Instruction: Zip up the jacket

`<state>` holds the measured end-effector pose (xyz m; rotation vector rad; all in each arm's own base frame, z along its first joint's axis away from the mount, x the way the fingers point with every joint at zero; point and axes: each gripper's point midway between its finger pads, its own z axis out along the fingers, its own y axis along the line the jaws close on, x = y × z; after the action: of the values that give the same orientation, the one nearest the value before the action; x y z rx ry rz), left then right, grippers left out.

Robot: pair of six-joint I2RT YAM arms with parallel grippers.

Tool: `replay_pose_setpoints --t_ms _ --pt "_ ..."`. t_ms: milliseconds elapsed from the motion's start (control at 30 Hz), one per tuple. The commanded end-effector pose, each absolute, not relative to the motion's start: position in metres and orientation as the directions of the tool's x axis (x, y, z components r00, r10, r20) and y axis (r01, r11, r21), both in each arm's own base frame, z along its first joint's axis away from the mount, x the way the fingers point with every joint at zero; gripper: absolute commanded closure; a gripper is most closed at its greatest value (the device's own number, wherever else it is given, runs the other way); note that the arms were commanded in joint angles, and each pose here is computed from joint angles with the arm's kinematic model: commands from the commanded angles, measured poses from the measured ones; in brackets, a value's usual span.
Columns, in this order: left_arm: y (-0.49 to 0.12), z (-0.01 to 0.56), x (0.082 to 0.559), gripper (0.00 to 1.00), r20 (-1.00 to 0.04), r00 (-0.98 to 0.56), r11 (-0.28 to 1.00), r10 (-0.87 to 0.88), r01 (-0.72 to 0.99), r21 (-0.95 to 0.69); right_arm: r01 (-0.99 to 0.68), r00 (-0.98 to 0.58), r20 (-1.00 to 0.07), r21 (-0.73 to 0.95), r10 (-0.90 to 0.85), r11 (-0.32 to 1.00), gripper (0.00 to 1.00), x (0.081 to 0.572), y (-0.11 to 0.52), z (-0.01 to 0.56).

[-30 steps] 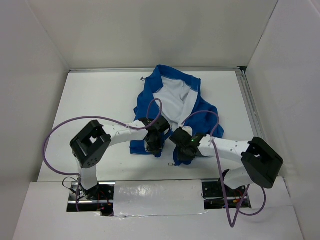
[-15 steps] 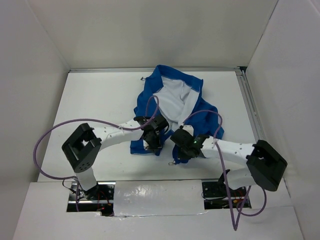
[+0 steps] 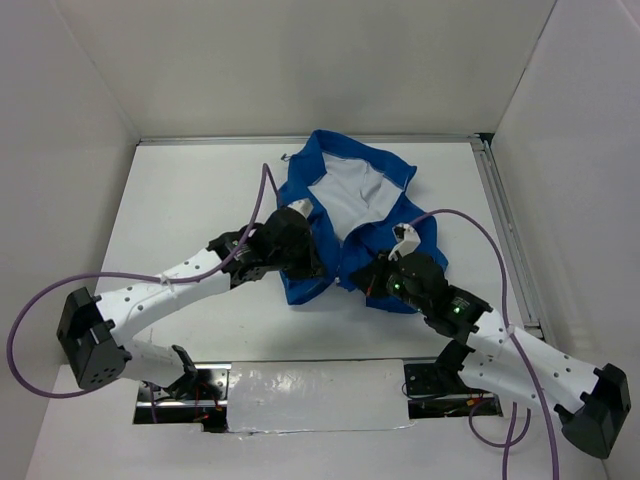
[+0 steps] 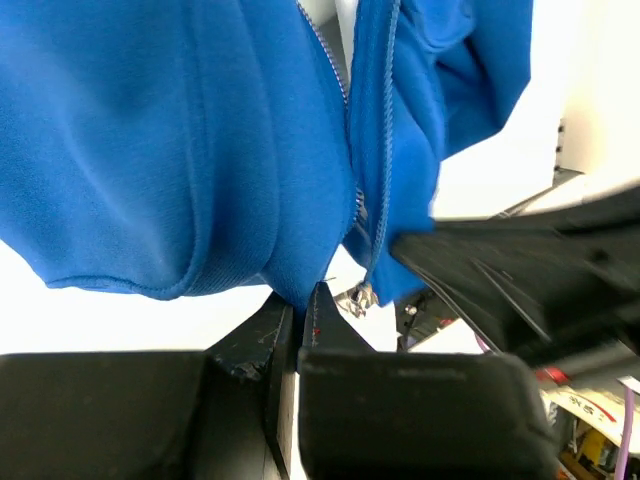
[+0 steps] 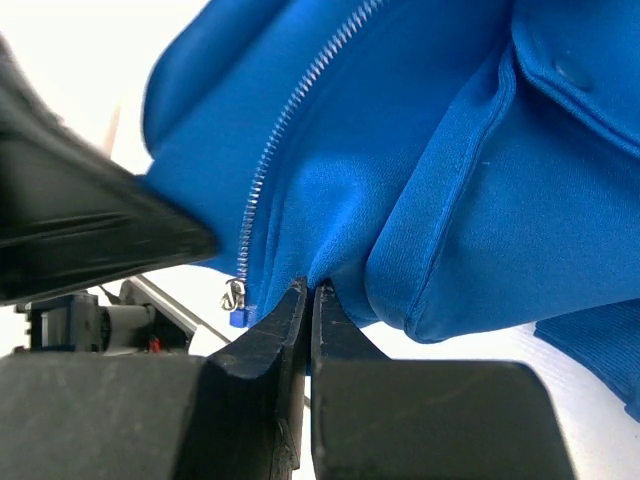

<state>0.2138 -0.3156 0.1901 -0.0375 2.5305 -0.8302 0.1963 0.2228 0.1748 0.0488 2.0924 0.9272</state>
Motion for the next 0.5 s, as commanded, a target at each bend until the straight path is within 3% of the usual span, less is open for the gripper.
replay_pose_setpoints --t_ms 0,200,267,467 --pt "-0.32 0.194 0.206 1.0 -0.431 -0.887 0.777 -0.166 0.151 -0.611 -0.286 -0.659 -0.671 0.641 0.339 0.713 1.0 0.195 0.225 0.166" --pt "-0.318 0.189 0.203 1.0 -0.418 -0.887 0.757 -0.198 0.133 -0.64 -0.34 -0.635 -0.646 0.726 0.424 0.598 1.0 0.188 0.233 0.179" --pt "-0.316 0.184 0.203 1.0 -0.413 -0.888 0.767 -0.204 0.117 -0.631 -0.325 -0.632 -0.651 0.715 0.42 0.619 1.0 0.191 0.231 0.178" --pt "-0.3 0.134 0.198 1.0 -0.362 -0.911 0.838 -0.199 0.034 -0.545 -0.181 -0.74 -0.629 0.528 0.239 0.83 1.0 0.178 0.207 0.098"
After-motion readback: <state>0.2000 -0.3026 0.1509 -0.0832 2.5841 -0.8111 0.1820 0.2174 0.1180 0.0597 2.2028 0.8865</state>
